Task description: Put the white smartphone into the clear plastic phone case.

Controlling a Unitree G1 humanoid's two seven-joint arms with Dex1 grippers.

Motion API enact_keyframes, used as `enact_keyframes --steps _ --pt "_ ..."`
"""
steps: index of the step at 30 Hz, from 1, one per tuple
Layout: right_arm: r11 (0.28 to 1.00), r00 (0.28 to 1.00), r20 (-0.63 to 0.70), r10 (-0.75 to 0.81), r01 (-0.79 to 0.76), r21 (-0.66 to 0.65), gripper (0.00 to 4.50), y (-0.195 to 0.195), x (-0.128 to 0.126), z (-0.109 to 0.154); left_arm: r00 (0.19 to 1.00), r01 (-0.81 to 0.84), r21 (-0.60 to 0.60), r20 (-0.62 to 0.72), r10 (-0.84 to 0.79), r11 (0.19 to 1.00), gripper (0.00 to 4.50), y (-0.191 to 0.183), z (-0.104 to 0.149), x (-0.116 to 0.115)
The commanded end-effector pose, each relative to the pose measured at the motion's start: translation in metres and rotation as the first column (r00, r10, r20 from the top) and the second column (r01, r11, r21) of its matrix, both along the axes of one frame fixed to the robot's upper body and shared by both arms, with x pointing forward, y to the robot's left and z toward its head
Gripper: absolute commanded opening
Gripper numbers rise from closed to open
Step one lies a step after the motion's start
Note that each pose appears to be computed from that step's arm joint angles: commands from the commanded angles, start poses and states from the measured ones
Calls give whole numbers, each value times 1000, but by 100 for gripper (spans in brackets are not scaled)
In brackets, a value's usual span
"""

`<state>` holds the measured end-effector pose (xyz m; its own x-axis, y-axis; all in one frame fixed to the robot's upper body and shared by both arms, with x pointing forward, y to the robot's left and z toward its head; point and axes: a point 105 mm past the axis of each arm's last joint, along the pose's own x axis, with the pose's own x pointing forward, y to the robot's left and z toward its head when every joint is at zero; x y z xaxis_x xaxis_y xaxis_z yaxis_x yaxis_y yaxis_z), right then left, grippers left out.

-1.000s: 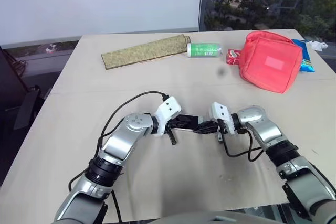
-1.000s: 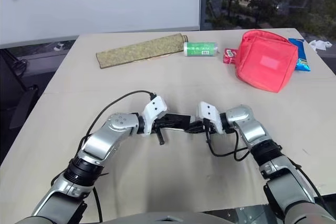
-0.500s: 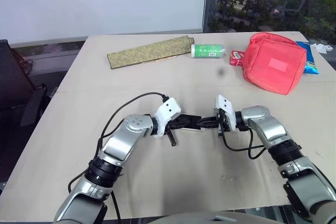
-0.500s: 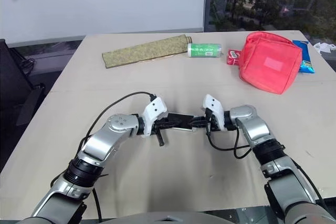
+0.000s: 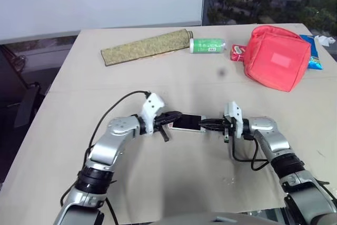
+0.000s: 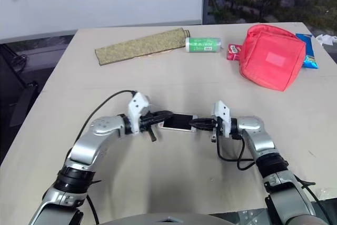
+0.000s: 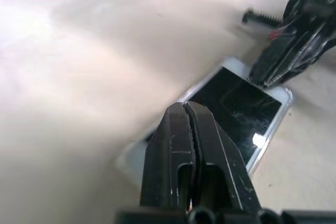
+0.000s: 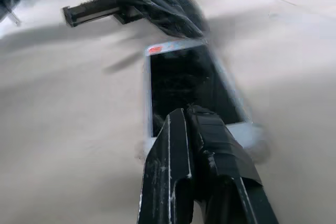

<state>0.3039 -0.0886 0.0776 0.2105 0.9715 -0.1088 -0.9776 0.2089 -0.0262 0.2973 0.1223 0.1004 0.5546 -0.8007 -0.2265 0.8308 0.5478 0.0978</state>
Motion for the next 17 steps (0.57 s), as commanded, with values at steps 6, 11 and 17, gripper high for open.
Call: enact_keyframes --steps 6,11,17 --pt "994 994 41 -105 104 19 276 -73 -6 40 996 -80 6 37 79 997 221 67 9 -32" --pt "983 989 6 -145 145 -111 450 -119 -15 18 995 -100 -3 5 100 995 444 94 5 -41" --pt "984 987 -41 -155 151 -96 450 -143 -13 22 992 -97 117 94 86 988 444 123 6 -34"
